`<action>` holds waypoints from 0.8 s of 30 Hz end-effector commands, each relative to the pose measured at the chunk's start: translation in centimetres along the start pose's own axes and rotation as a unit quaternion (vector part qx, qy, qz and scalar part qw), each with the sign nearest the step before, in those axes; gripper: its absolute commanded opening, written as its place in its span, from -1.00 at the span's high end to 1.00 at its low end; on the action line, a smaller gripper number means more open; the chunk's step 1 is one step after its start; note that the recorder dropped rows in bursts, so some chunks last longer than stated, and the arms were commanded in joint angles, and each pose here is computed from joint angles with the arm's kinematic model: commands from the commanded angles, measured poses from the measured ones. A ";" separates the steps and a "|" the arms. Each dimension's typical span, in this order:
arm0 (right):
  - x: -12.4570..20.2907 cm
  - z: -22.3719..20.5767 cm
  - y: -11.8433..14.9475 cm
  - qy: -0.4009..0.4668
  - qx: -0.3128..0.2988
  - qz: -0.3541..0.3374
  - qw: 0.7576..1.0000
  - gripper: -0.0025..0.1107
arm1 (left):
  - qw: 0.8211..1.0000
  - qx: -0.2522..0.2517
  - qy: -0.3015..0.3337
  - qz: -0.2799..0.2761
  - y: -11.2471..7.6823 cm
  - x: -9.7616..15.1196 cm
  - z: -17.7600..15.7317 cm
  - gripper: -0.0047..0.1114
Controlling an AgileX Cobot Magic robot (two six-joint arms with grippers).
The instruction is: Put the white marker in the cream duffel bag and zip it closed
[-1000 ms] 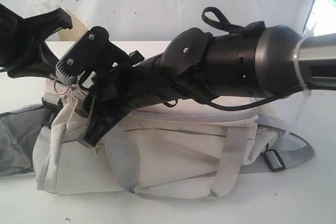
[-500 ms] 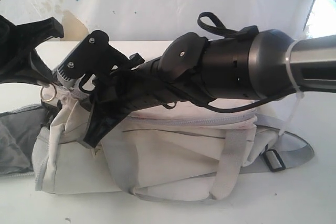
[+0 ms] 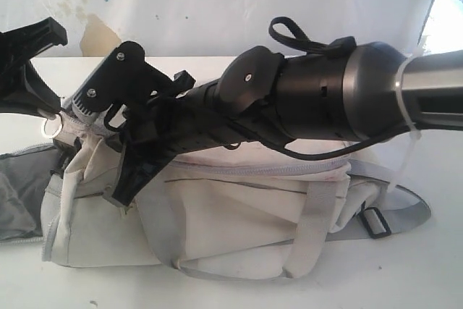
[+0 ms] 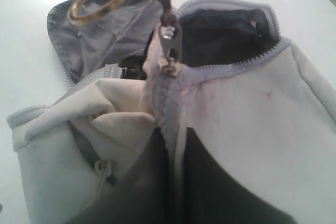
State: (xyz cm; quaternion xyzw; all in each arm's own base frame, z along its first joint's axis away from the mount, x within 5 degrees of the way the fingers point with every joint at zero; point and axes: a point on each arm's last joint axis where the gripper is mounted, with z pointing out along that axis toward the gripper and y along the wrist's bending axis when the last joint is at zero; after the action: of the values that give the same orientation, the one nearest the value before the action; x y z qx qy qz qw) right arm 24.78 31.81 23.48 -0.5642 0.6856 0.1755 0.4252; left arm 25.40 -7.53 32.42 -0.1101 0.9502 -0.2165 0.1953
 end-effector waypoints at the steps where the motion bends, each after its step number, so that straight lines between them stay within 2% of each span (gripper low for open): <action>1: 1.1 0.2 0.3 0.019 -0.011 -0.014 1.000 0.96 | 0.996 0.005 -0.076 0.038 0.5 -1.7 -0.7 0.92; 4: 1.1 0.2 0.3 0.019 -0.011 -0.014 1.000 0.96 | 0.992 0.057 -0.098 0.059 -0.5 -2.0 -0.8 0.92; 7: 1.5 0.2 0.5 0.024 -0.015 -0.013 1.000 0.96 | 0.988 0.075 -0.117 0.064 -0.8 -2.3 -1.0 0.92; 13: 2.4 0.3 0.9 0.037 -0.020 -0.010 0.999 0.96 | 0.987 0.064 -0.130 0.071 -0.5 -2.5 -1.3 0.92; 16: 2.9 0.4 1.0 0.044 -0.019 -0.009 0.999 0.96 | 0.983 0.069 -0.150 0.082 -0.9 -2.5 -2.7 0.92; 19: 3.2 0.4 1.1 0.048 -0.020 -0.008 0.999 0.96 | 0.978 0.045 -0.177 0.102 -1.0 -2.8 -4.2 0.92; 24: 2.6 -0.1 0.8 0.038 -0.008 -0.010 0.999 0.96 | 0.983 -0.012 -0.145 0.116 -0.1 -2.5 -4.2 0.92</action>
State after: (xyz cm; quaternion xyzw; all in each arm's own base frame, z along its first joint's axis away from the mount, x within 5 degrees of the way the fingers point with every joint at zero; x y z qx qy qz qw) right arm 24.35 31.07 23.39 -0.5559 0.6898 0.1594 0.4356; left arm 25.43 -7.18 34.54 -0.0359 0.9378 -0.2250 0.2621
